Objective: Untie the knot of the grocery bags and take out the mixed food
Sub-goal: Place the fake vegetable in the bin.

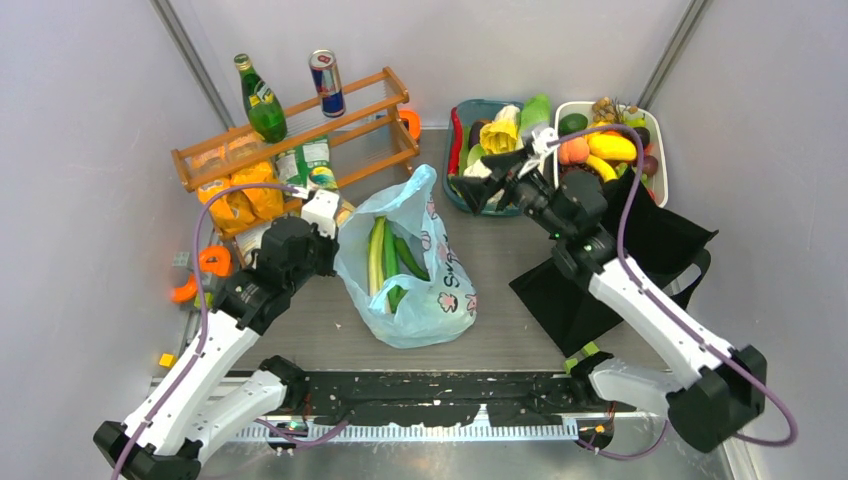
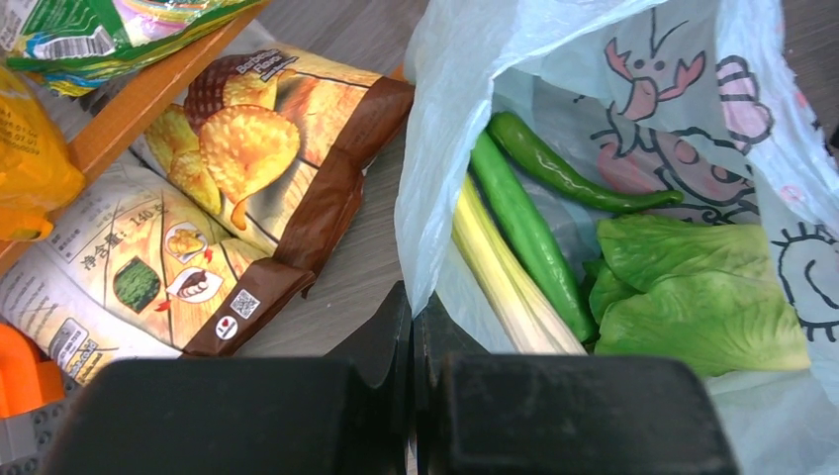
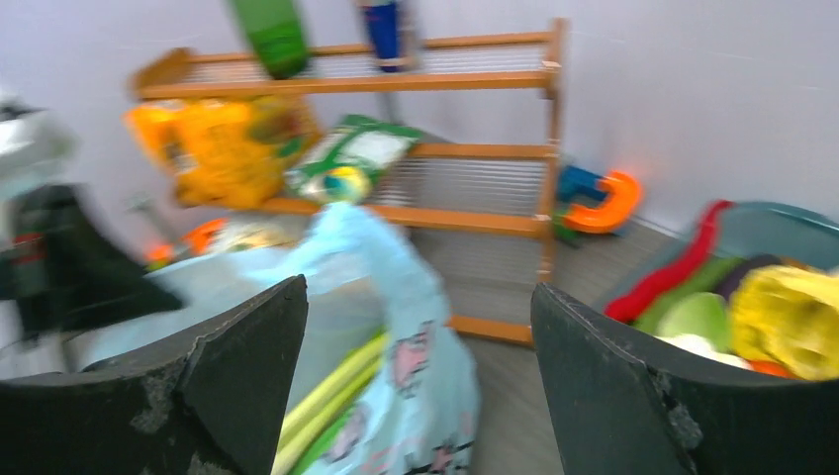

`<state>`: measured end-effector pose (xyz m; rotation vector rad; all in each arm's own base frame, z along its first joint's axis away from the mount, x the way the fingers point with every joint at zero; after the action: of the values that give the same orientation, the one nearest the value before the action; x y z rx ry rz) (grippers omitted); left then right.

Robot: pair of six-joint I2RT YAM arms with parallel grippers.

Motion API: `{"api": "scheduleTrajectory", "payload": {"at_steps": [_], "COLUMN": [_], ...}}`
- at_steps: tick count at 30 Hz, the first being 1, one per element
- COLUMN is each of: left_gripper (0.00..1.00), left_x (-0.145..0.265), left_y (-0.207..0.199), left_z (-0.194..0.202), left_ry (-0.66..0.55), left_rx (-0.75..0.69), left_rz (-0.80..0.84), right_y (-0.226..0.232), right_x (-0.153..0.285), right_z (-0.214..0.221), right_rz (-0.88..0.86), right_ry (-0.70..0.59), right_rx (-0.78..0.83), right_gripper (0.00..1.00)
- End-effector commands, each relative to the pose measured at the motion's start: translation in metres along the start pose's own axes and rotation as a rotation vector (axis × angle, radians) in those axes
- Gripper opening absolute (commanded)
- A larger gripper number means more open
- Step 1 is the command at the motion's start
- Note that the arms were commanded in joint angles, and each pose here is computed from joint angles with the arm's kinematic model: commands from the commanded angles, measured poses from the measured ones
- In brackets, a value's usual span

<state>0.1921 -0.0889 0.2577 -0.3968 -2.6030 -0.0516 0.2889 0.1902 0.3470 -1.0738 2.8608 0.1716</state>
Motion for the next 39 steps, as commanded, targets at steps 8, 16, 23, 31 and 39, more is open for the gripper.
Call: {"api": "scheduleTrajectory", "payload": {"at_steps": [8, 16, 23, 31, 39], "left_gripper": [0.00, 0.00, 0.00, 0.00, 0.00], "left_x": [-0.001, -0.002, -0.003, -0.003, -0.004], "left_y": [-0.012, -0.013, -0.012, -0.012, -0.008], "left_z": [-0.011, -0.011, -0.010, -0.010, -0.009], "left_ry": [-0.069, -0.071, -0.067, -0.063, -0.060], "left_rx": [0.008, 0.003, -0.001, -0.002, -0.002], "left_rz": [0.114, 0.127, 0.121, 0.117, 0.076], "right_y": [0.111, 0.147, 0.165, 0.159, 0.130], "right_x": [0.044, -0.002, -0.034, -0.051, -0.003], "right_z": [0.021, 0.058, 0.095, 0.143, 0.170], "right_rz": [-0.429, -0.316, -0.271, -0.171, -0.042], "right_ry": [0.178, 0.331, 0.519, 0.781, 1.017], "right_rx": [-0.053, -0.126, -0.017, 0.061, 0.190], "right_gripper": [0.78, 0.74, 0.84, 0.85, 0.93]}}
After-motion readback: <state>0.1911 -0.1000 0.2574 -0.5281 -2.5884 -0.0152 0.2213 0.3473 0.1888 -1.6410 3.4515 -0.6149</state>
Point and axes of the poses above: each gripper's point midway between its finger pads, its own x axis back along the fingers, its own y axis along the line the jaws close on, z = x × y, the point moved 7 cm from there along x, back along the fingers, and after that the axes turned 5 degrees about x, right-handed, at the moved point
